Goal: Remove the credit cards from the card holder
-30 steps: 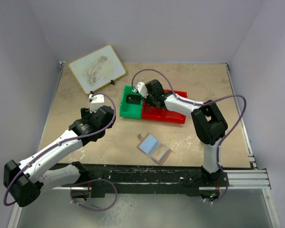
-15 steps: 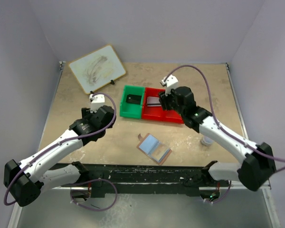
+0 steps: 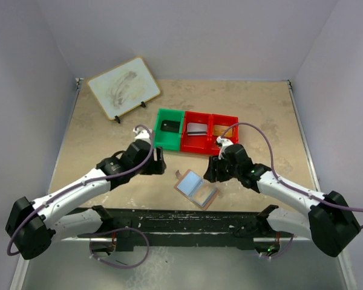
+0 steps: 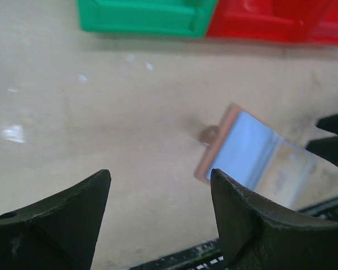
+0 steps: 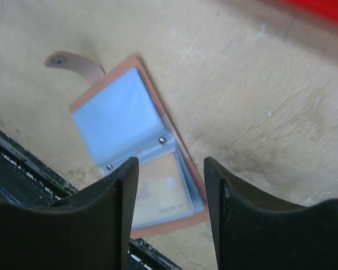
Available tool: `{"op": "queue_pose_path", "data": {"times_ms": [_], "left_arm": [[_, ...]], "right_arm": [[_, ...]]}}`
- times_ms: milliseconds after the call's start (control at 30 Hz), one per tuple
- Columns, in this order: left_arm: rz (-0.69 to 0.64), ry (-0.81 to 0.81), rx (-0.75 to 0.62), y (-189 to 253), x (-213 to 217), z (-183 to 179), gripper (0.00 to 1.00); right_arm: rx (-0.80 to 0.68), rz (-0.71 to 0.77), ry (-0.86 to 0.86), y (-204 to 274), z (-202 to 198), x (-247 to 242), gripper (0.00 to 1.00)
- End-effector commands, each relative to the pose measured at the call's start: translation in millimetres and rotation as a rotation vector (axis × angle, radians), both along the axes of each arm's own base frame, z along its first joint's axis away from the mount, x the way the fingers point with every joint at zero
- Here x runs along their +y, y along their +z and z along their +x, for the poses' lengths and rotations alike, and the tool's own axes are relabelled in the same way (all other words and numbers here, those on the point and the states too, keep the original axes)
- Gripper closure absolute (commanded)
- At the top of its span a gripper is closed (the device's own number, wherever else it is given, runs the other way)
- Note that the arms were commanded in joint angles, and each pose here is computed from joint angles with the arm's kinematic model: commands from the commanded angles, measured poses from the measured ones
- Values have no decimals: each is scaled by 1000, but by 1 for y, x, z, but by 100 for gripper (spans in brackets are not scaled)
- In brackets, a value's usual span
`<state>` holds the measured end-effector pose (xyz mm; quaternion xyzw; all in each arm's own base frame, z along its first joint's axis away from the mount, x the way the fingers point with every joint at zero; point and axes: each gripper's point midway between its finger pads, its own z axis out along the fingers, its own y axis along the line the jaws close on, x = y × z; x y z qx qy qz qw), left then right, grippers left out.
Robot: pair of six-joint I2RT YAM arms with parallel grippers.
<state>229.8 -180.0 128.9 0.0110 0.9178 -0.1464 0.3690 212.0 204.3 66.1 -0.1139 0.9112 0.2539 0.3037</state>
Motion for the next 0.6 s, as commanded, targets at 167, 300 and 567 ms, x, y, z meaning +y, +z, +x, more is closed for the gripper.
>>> {"op": "queue_pose_path", "data": {"times_ms": [167, 300, 567], "left_arm": [[-169, -197, 162, -37, -105, -62, 35], [-224, -195, 167, -49, -125, -75, 44], [-242, -122, 160, -69, -134, -73, 52]], "right_arm": [[169, 34, -45, -20, -21, 4, 50], [195, 51, -22, -29, -30, 11, 62], [267, 87, -1, -44, -61, 22, 75]]}}
